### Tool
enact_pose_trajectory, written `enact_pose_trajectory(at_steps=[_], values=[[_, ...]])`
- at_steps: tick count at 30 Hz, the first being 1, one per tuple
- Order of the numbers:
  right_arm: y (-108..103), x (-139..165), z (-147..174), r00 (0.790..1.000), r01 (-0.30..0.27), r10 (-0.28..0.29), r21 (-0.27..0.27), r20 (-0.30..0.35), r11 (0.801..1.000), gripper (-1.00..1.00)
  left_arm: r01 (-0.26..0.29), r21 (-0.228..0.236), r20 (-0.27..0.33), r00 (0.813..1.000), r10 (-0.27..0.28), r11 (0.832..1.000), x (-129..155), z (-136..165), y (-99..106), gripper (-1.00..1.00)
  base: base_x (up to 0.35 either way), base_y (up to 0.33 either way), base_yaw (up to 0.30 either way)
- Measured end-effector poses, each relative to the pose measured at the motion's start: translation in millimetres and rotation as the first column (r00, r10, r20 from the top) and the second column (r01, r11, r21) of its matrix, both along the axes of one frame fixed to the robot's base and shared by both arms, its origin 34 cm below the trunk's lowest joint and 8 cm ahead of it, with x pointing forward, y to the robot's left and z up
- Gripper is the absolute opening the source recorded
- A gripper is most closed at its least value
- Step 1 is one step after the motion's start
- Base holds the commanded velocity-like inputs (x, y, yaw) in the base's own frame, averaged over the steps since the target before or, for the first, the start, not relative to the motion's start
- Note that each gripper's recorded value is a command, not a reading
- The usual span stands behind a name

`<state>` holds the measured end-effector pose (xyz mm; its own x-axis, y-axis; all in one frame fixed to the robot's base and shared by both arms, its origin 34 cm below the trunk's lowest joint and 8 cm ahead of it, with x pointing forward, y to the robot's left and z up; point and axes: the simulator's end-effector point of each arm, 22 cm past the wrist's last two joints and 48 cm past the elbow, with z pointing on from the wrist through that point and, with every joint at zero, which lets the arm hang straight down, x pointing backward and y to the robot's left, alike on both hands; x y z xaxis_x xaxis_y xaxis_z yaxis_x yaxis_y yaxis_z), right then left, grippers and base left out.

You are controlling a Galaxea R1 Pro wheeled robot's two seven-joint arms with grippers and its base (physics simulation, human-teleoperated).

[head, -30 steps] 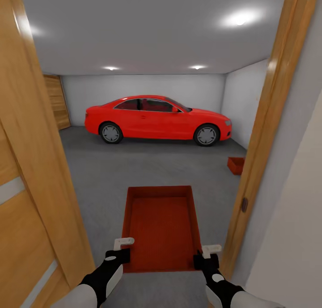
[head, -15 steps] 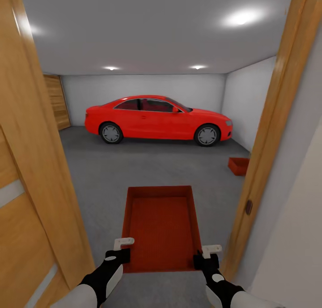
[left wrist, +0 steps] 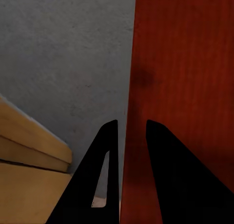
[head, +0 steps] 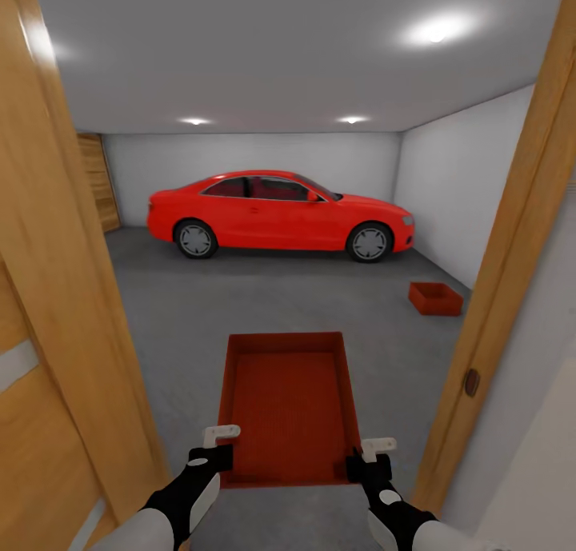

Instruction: Move the two storage containers from the living room to the garage. In the garage, place one container on the floor and stack the other container on top of it (either order is fine).

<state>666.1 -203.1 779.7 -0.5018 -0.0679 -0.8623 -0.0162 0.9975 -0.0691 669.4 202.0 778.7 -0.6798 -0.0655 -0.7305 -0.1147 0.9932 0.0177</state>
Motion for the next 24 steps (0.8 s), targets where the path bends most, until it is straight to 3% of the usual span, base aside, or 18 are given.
enact_pose_trajectory(at_steps=[10, 24], values=[[0.0, 0.0, 0.0, 1.0, 0.0, 0.0, 0.0, 0.0, 1.0, -1.0, 0.0, 0.0, 0.0, 1.0, 0.0, 1.0, 0.0, 0.0, 0.0, -1.0, 0.001, 0.001, -0.213], [0.1, 0.0, 0.0, 1.0, 0.0, 0.0, 0.0, -0.001, 1.0, -1.0, -0.001, 0.0, 0.0, 1.0, 0.001, 1.0, -0.1, -0.1, 0.1, -1.0, 0.0, 0.0, -0.019]])
